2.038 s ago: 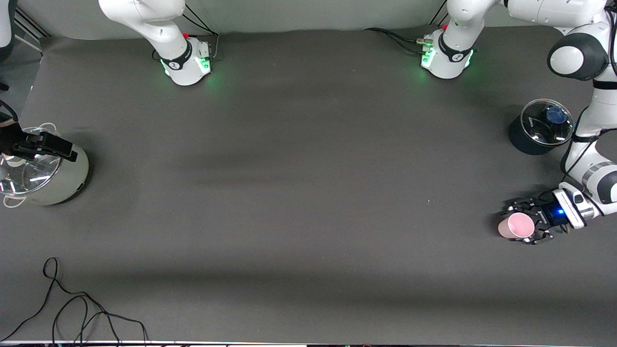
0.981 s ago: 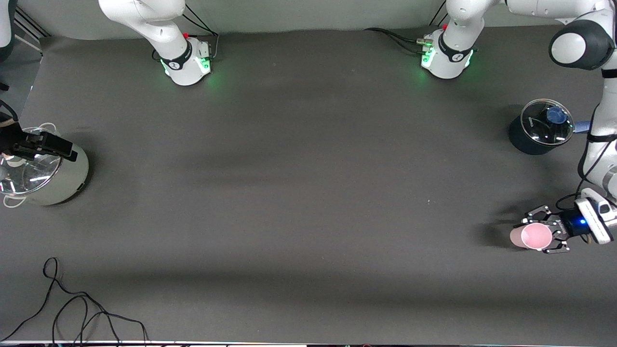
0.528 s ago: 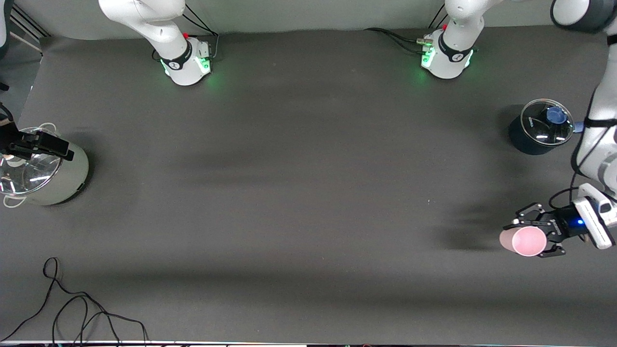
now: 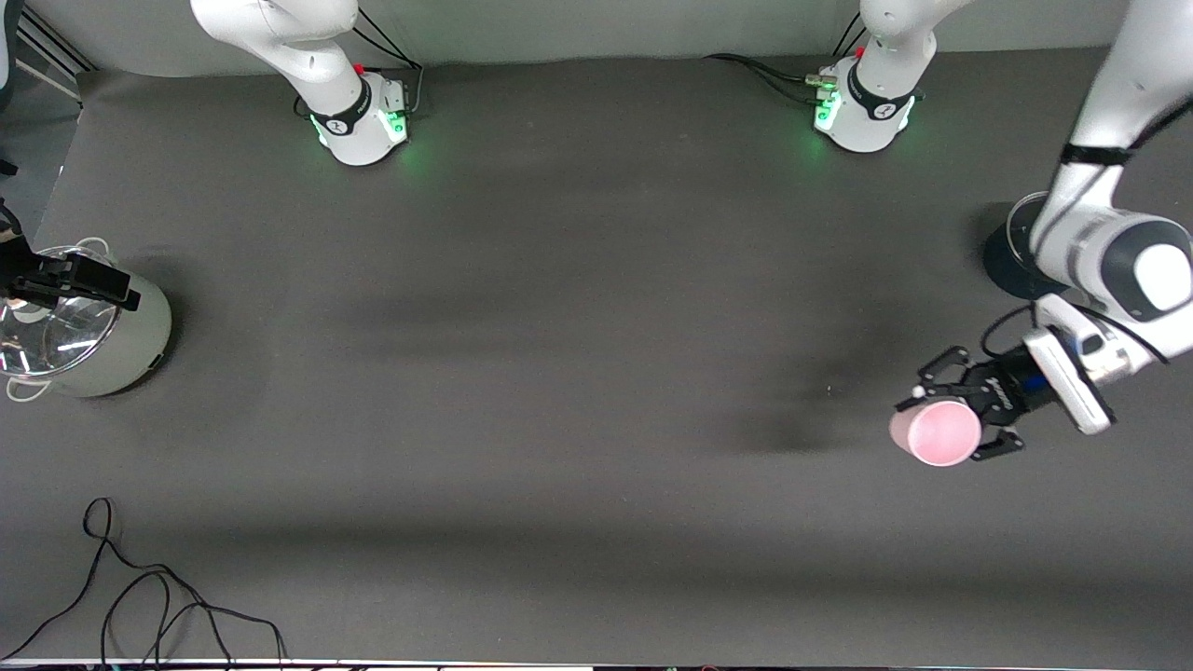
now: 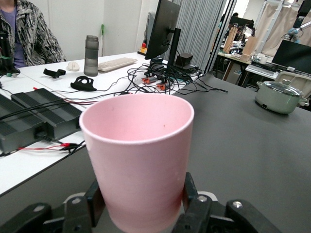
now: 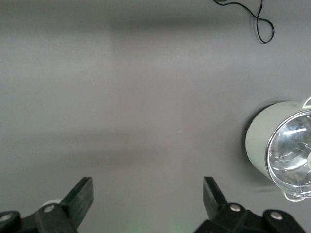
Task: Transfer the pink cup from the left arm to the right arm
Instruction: 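Carry the pink cup with the left gripper toward the table middle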
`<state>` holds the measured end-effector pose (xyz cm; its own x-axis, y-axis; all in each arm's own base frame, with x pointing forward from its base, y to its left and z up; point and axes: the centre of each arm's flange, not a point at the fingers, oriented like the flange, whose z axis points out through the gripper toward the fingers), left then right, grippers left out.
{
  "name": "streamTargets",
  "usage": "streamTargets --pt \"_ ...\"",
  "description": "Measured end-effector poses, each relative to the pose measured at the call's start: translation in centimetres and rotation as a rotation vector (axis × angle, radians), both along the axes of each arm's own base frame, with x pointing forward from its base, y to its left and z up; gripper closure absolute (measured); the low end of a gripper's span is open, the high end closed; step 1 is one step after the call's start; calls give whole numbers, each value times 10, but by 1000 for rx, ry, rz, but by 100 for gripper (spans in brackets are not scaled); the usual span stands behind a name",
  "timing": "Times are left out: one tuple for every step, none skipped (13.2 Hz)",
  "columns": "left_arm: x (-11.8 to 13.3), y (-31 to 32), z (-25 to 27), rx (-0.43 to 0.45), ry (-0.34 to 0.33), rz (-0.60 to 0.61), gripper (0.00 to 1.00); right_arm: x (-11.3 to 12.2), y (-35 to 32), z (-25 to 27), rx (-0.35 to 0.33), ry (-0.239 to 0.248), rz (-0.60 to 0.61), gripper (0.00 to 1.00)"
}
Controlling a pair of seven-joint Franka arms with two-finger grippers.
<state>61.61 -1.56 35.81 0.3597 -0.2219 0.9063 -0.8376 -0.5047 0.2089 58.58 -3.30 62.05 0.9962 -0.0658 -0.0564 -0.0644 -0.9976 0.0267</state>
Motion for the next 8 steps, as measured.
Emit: streamTargets --pt "-10 -26 11 11 10 18 34 0 0 1 6 -2 0 0" --pt "-21 -54 22 26 21 32 34 0 3 2 37 -6 0 0" --pt "-31 -81 34 42 36 45 34 0 10 3 95 -12 2 0" --pt "-41 -108 45 60 46 63 34 1 18 6 160 -21 4 0" --pt "-51 -136 54 80 54 83 34 1 25 12 207 -32 2 0" --pt "-63 -165 61 95 59 104 34 1 33 18 230 -43 -21 0" --pt "-75 -192 65 106 60 126 34 1 44 25 242 -49 -55 0" --pt "-90 -219 66 118 61 146 34 0 66 31 248 -49 -96 0"
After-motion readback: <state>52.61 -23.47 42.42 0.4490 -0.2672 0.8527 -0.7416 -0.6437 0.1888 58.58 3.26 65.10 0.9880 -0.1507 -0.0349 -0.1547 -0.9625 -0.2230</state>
